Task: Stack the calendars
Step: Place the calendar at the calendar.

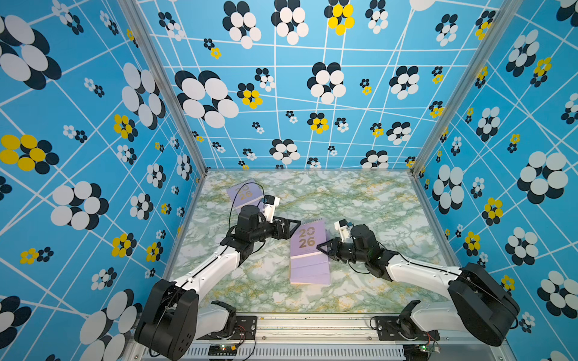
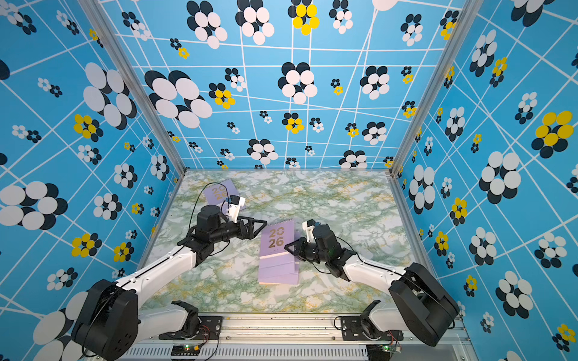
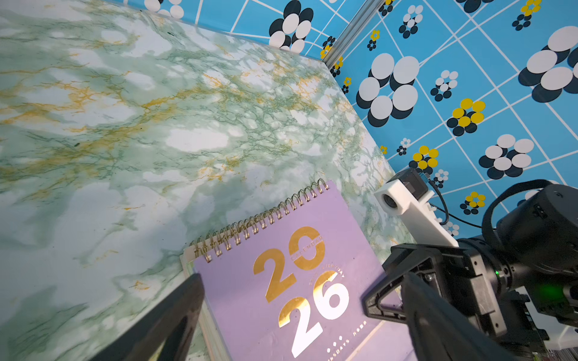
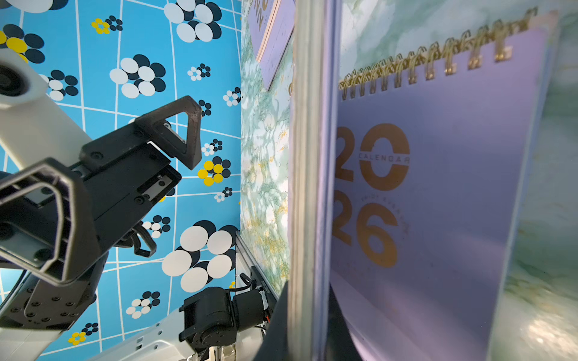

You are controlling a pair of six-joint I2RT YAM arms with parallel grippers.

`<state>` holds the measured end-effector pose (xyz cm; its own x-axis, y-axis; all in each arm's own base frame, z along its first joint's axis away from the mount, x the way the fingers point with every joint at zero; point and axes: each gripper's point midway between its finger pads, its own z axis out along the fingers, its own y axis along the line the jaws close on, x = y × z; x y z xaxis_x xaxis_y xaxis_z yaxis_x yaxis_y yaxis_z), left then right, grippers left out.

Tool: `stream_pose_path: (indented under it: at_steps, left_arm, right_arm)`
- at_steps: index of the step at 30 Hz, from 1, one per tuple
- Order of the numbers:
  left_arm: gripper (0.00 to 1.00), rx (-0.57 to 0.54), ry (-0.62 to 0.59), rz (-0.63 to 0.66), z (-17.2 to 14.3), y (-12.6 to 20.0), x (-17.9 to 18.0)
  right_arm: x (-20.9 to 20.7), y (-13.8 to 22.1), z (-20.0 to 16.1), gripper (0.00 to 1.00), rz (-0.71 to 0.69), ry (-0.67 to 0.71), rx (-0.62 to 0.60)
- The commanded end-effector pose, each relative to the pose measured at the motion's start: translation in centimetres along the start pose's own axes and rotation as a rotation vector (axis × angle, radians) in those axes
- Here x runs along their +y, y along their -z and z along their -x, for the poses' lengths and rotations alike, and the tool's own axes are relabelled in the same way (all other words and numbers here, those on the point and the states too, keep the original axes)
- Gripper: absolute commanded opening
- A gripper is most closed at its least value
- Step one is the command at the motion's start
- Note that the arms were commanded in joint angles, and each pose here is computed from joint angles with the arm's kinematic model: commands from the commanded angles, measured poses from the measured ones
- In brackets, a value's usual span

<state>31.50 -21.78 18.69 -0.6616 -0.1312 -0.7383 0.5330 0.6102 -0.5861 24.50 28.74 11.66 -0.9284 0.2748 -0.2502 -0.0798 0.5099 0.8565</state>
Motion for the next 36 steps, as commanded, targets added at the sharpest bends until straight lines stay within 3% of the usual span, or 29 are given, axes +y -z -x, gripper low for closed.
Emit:
stream_pose_path:
  at_steps: [1,6,16,31,36]
  left_arm:
    - [1.0,0.008,-0.009,-0.024,-0.2,-0.3,-0.4]
    - [1.0,0.014,-0.01,-0.026,-0.2,-0.6,-0.5]
    - [1.0,0.025,-0.012,-0.034,-0.2,-1.1,-0.6]
    - [1.0,0.035,-0.012,-0.036,-0.5,-1.4,-0.7]
    - [1.0,0.035,-0.014,-0.036,-0.5,-1.4,-0.7]
  right_arm:
    - [-1.2,-0.1,-0.3,0.0,-0.034,0.001,-0.009]
    - [-2.0,-0.2,-0.7,0.0,-0.061,0.006,0.005]
    - [-3.0,0.0,-0.9,0.16,-0.104,0.009,0.004]
    - [-3.6,0.0,-1.0,0.32,-0.122,0.007,0.007]
    - [-3.8,0.2,-1.0,0.34,-0.135,0.002,0.0]
